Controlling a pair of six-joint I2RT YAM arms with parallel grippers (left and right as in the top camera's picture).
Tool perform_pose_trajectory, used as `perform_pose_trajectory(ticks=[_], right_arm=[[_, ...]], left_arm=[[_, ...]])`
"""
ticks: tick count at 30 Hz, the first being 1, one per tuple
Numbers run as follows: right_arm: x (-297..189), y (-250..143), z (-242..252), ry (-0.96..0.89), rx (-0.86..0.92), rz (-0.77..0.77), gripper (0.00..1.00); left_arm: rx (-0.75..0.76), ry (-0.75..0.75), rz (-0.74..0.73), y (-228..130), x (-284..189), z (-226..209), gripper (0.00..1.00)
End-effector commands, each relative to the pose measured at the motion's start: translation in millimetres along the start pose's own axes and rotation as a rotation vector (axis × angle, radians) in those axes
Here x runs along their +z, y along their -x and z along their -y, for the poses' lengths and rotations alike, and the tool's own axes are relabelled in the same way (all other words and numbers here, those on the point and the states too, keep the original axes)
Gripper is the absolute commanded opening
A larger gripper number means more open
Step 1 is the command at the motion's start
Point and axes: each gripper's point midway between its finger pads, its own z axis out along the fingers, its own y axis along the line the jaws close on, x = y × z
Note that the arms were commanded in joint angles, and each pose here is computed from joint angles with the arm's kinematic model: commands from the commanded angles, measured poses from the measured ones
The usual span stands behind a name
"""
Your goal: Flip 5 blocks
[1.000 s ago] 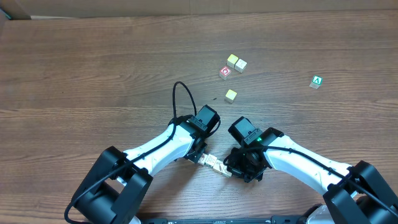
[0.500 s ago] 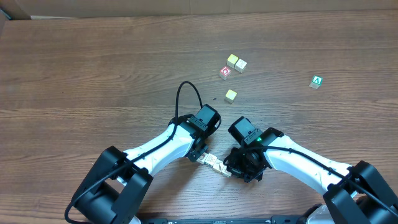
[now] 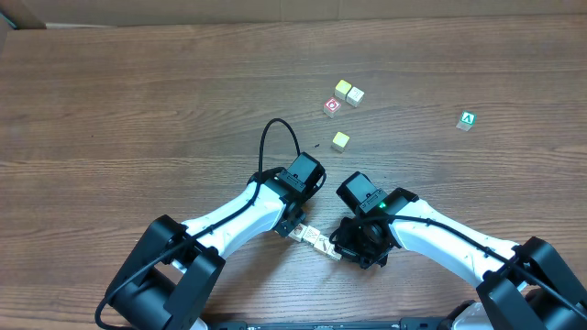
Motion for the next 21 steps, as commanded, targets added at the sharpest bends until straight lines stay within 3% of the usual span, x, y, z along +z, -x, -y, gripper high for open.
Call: perform_pose_trajectory(ticks=[1,9,19,21], right_arm=[[-2,-2,-15,0.046,-0.033,-0.002,0.04],[-2,-1,-14,0.043,-0.033,0.004,0.04],[-2,-1,-14,0.043,-0.033,0.004,0.04],[-2,-1,-14,0.043,-0.033,0.004,0.04]], left_arm=[[-0.026,-0.104,-0.037,-9,13,26,0.13],[-0.052,-0.104,-0.064,-15,12,26,0.04],[-0.181,0.006,-0.096,-23,13,8,0.04],[-0.2,0.012,-0.099,-24,12,8,0.09]])
